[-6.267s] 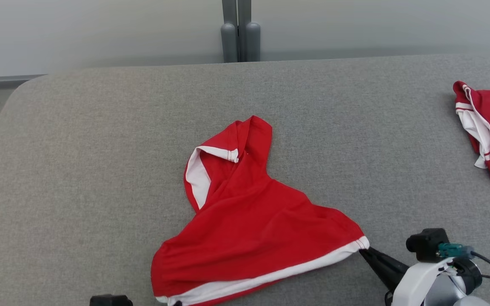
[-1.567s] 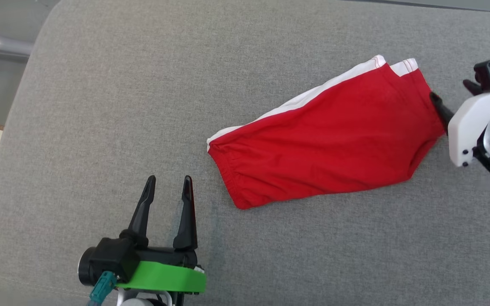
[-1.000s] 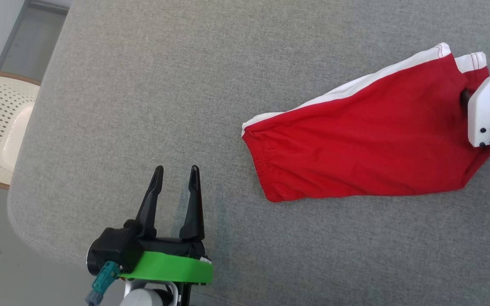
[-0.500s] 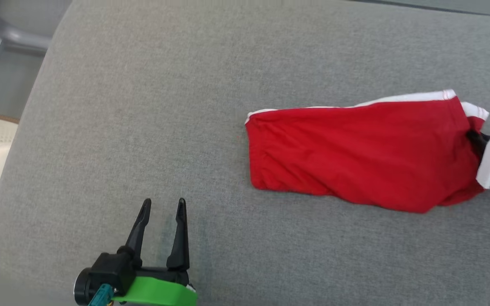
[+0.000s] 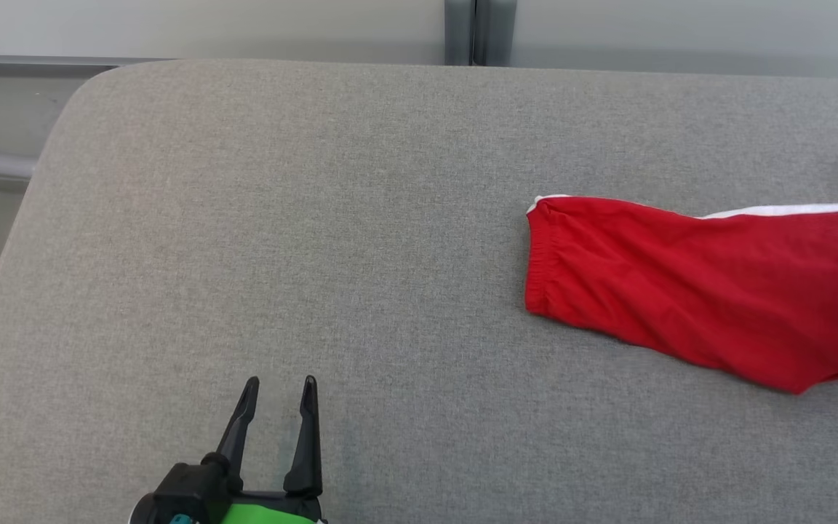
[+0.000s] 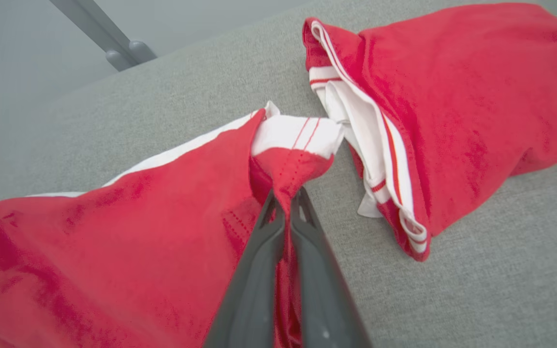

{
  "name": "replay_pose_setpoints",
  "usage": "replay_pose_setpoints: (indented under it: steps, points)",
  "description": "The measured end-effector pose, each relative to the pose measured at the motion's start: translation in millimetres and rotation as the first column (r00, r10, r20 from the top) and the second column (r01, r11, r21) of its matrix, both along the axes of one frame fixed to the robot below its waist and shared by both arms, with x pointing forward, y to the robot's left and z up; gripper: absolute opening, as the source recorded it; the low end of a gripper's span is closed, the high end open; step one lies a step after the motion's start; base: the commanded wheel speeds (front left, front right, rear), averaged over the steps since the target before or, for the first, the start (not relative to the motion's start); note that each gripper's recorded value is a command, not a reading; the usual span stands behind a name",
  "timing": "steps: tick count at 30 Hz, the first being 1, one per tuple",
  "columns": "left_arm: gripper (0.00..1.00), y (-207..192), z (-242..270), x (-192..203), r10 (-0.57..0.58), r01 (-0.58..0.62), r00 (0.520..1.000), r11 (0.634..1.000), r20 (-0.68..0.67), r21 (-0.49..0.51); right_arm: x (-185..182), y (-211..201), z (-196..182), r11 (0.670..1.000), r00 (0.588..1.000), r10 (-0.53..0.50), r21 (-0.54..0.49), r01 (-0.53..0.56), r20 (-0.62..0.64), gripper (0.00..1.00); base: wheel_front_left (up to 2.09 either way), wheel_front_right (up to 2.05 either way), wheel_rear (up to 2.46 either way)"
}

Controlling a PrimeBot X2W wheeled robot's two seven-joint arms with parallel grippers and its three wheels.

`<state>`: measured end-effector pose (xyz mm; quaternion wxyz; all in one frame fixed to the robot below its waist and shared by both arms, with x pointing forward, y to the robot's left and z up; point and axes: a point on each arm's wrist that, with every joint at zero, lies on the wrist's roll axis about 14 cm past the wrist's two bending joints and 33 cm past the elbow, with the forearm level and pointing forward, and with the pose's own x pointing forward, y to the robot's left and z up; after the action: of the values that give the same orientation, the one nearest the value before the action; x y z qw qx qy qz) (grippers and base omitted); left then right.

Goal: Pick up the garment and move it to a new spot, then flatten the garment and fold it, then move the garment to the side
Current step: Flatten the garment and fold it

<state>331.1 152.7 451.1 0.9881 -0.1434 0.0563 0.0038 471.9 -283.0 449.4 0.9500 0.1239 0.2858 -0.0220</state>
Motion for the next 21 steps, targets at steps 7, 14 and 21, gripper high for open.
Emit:
replay_pose_setpoints:
  steps: [7,14,21]
  points:
    - [1.00,-8.9,1.5,-5.2,-0.013,0.013,1.000,1.000,0.001,-0.019,19.1,57.3,54.3,0.987,0.985,0.145,0.053,-0.150,0.099,0.00,0.00,0.00,0.00]
    - [1.00,-9.5,-1.7,-0.7,-0.014,0.014,1.000,1.000,-0.009,-0.023,12.1,175.0,38.6,0.913,0.921,0.387,0.121,-0.388,0.037,0.00,0.00,0.00,0.00]
    - [1.00,-6.6,-8.3,2.0,-0.011,0.010,1.000,1.000,-0.029,-0.012,11.1,242.6,22.1,0.862,0.873,0.487,0.153,-0.484,0.021,0.00,0.00,0.00,0.00]
